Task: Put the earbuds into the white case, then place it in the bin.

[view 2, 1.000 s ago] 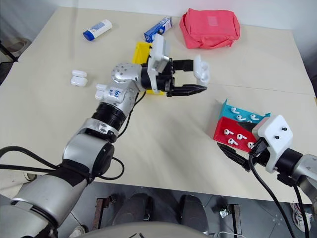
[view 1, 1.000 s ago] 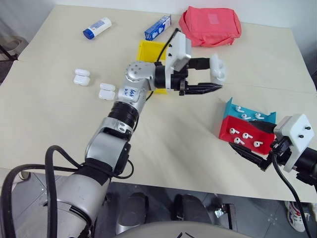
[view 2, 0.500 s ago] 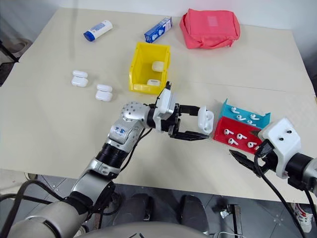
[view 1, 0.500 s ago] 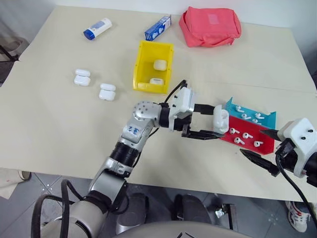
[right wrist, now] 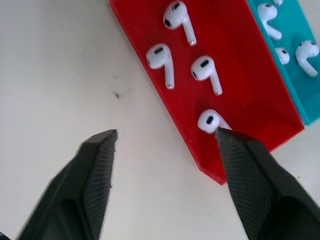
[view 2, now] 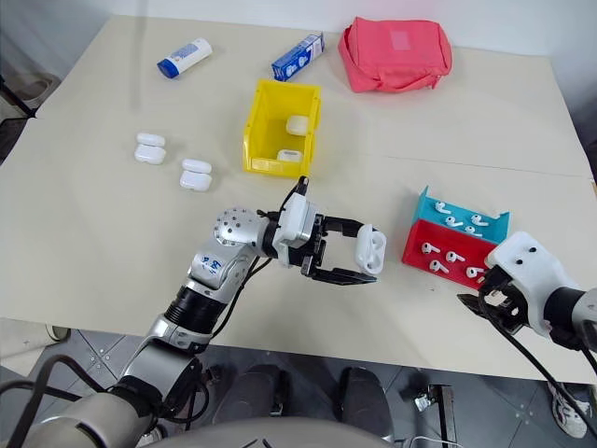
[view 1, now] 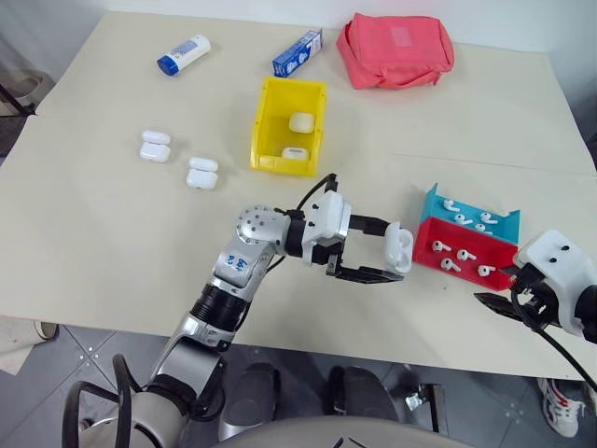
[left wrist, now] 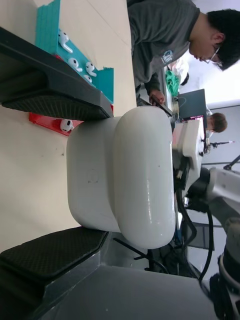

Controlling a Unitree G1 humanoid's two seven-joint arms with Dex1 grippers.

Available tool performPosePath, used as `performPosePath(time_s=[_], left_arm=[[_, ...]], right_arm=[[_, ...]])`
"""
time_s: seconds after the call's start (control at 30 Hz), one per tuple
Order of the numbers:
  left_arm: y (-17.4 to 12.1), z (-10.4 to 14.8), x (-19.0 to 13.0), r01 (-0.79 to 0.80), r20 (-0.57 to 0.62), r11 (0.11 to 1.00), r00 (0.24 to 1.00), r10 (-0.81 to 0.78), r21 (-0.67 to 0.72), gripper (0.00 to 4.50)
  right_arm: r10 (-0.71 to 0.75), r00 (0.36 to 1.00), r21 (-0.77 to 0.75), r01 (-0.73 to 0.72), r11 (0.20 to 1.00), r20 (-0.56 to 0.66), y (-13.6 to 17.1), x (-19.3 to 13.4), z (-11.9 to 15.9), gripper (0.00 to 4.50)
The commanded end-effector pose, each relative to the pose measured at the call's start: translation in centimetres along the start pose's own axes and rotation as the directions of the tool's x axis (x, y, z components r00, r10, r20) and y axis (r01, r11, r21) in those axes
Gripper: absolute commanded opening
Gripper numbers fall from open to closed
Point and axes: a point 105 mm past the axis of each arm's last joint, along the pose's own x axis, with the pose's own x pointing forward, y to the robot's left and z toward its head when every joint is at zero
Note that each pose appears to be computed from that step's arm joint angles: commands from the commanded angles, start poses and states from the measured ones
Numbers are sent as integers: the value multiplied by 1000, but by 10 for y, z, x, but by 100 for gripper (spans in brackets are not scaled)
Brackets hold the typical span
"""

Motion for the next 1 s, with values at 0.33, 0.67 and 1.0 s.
performPosePath(time_s=[0.33, 0.67, 1.0], left_arm=[[-1, 11, -2, -2, 62, 1000, 998, 1, 29, 280], [4, 8, -18, -11, 54, 1000, 998, 10, 14, 280], [-2, 9, -21, 28, 50, 999, 998, -29, 16, 280]], right_arm=[[31, 999, -25, -31, 999, -5, -14, 17, 32, 237], [92, 995, -54, -94, 994, -35, -11, 44, 48, 237], [130, 989, -68, -135, 989, -74, -8, 59, 51, 237]])
